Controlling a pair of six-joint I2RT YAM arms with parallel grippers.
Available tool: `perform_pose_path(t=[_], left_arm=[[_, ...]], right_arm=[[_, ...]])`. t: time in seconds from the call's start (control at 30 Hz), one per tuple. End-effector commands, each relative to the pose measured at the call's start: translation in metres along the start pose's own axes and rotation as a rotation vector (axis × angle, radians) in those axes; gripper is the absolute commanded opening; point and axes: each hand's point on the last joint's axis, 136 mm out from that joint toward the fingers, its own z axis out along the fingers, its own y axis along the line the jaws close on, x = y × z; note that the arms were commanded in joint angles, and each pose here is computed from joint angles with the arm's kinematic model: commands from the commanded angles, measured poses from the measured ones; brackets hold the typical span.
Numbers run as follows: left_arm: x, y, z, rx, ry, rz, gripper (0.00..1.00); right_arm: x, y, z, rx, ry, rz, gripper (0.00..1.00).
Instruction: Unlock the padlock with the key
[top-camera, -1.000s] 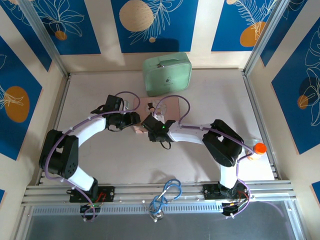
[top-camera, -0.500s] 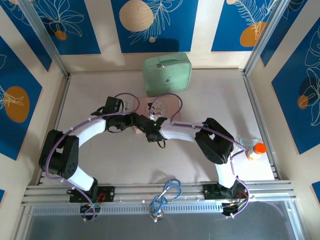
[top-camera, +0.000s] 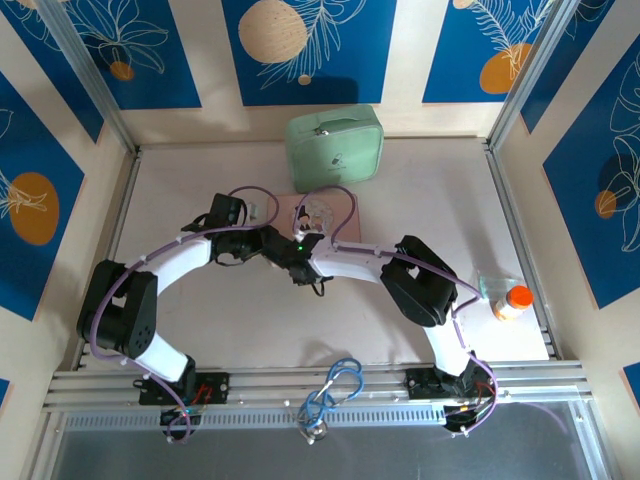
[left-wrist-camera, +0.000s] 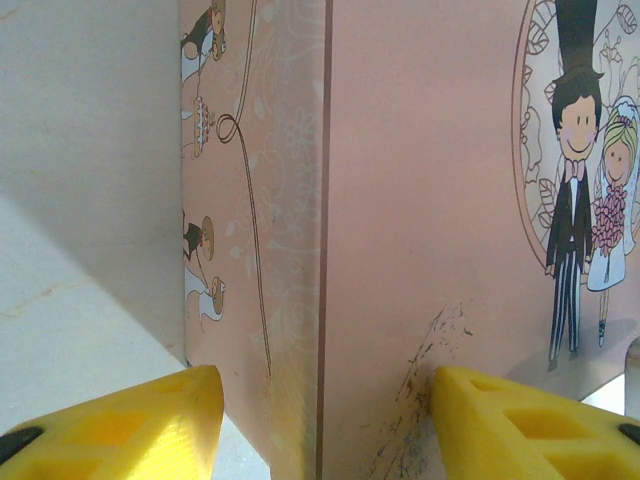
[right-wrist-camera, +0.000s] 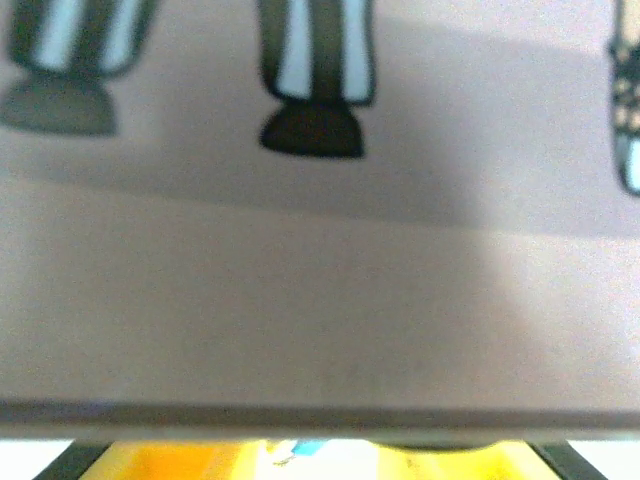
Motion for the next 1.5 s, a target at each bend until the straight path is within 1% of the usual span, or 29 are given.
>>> perform_pose_path(t=[0.0, 0.07, 0.13, 0.27, 0.3, 0.37, 0.43, 0.47, 0.53, 0.63, 0.93, 1.1, 1.2, 1.47], left_arm=[[0.015, 0.019, 0.002, -0.06, 0.048, -0.032, 0.57], [0.015, 0.019, 0.002, -0.061, 0.05, -0.033, 0.57], [0.015, 0.018, 0.002, -0.058, 0.05, -0.034, 0.57], [0.014, 0.018, 0.001, -0.06, 0.049, -0.03, 0.56], [0.015, 0.018, 0.001, -0.06, 0.051, -0.03, 0.56], [0.014, 0.017, 0.0, -0.057, 0.048, -0.031, 0.56], [0.014, 0.016, -0.002, -0.056, 0.048, -0.03, 0.56], [0.014, 0.015, -0.002, -0.058, 0.047, -0.029, 0.56], [0.014, 0.014, -0.003, -0.058, 0.049, -0.026, 0.56], [0.014, 0.014, -0.005, -0.06, 0.046, -0.021, 0.55], [0.018, 0.016, -0.002, -0.059, 0.057, -0.026, 0.53], [0.017, 0.016, -0.002, -0.059, 0.055, -0.023, 0.53], [0.018, 0.017, -0.002, -0.062, 0.059, -0.023, 0.52], [0.017, 0.017, -0.002, -0.062, 0.057, -0.016, 0.52]], right_arm=[[-0.003, -0.001, -0.015, -0.037, -0.052, -0.003, 0.38], [-0.005, -0.001, -0.024, -0.08, -0.09, -0.004, 0.44], [-0.006, -0.002, -0.032, -0.126, -0.126, 0.003, 0.47], [-0.007, -0.005, -0.048, -0.237, -0.191, 0.029, 0.48], [-0.006, -0.007, -0.049, -0.252, -0.196, 0.037, 0.46], [-0.006, -0.009, -0.048, -0.291, -0.19, 0.054, 0.37], [-0.004, -0.012, -0.043, -0.313, -0.168, 0.076, 0.26], [-0.003, -0.013, -0.041, -0.322, -0.156, 0.088, 0.23], [-0.002, -0.015, -0.036, -0.326, -0.135, 0.104, 0.18], [-0.001, -0.016, -0.03, -0.327, -0.113, 0.109, 0.15], [-0.003, -0.009, -0.019, -0.331, -0.08, 0.1, 0.1], [-0.003, -0.005, -0.017, -0.333, -0.074, 0.088, 0.09], [-0.005, -0.002, -0.016, -0.328, -0.074, 0.078, 0.06], [-0.008, 0.007, -0.014, -0.316, -0.071, 0.045, 0.05]])
